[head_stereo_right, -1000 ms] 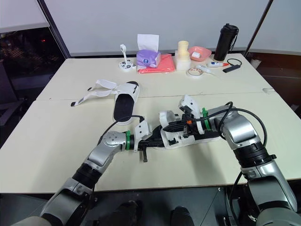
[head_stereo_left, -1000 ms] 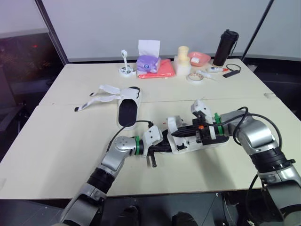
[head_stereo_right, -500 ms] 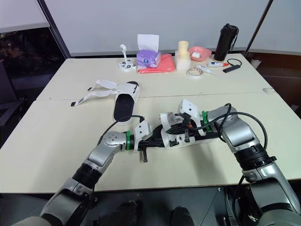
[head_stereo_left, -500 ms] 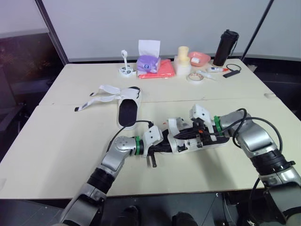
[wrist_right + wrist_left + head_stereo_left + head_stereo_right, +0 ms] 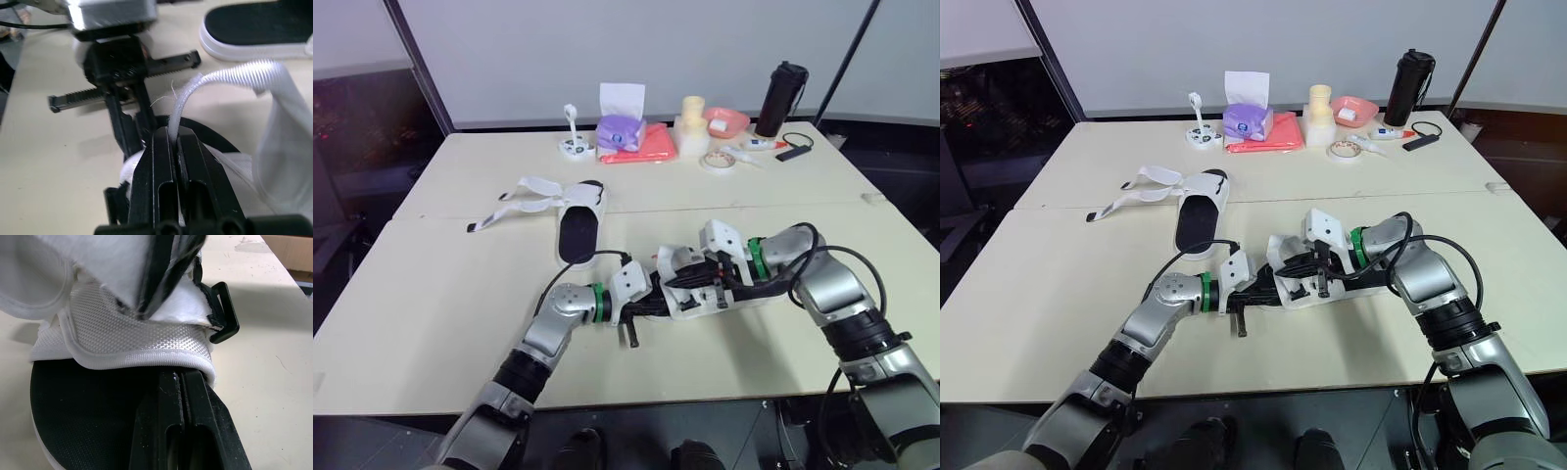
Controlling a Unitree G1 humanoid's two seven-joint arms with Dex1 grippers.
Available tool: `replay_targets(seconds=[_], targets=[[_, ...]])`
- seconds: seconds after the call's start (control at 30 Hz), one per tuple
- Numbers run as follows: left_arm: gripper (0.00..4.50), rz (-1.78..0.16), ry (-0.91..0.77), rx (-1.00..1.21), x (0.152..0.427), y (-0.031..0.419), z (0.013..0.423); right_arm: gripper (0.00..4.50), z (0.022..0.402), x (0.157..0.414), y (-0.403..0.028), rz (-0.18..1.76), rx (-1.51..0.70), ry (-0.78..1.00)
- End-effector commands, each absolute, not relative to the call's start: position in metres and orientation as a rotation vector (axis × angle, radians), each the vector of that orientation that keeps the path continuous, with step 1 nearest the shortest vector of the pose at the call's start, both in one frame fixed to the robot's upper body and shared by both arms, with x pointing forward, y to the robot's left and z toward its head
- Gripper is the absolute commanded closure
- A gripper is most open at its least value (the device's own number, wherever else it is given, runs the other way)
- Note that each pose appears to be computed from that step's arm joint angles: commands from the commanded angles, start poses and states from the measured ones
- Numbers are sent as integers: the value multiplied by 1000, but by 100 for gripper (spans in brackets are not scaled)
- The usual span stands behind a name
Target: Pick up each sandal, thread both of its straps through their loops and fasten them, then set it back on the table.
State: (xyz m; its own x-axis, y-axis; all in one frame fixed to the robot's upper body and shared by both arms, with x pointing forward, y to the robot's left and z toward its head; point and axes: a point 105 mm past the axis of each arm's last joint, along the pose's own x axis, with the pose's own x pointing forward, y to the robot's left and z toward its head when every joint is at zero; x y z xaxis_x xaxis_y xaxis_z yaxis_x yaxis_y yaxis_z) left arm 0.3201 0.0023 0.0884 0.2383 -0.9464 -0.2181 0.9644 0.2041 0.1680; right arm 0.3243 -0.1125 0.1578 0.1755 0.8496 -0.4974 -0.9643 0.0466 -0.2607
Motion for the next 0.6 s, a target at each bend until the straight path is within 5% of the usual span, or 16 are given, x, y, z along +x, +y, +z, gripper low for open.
replay_targets(seconds=[0.03, 0.6], targets=[[450, -1325, 88, 293, 319, 5, 84, 441, 164, 316, -114, 1455, -668, 228], [450, -1328, 84, 296, 320, 4, 85, 441, 130, 317, -141, 1369, -782, 411]])
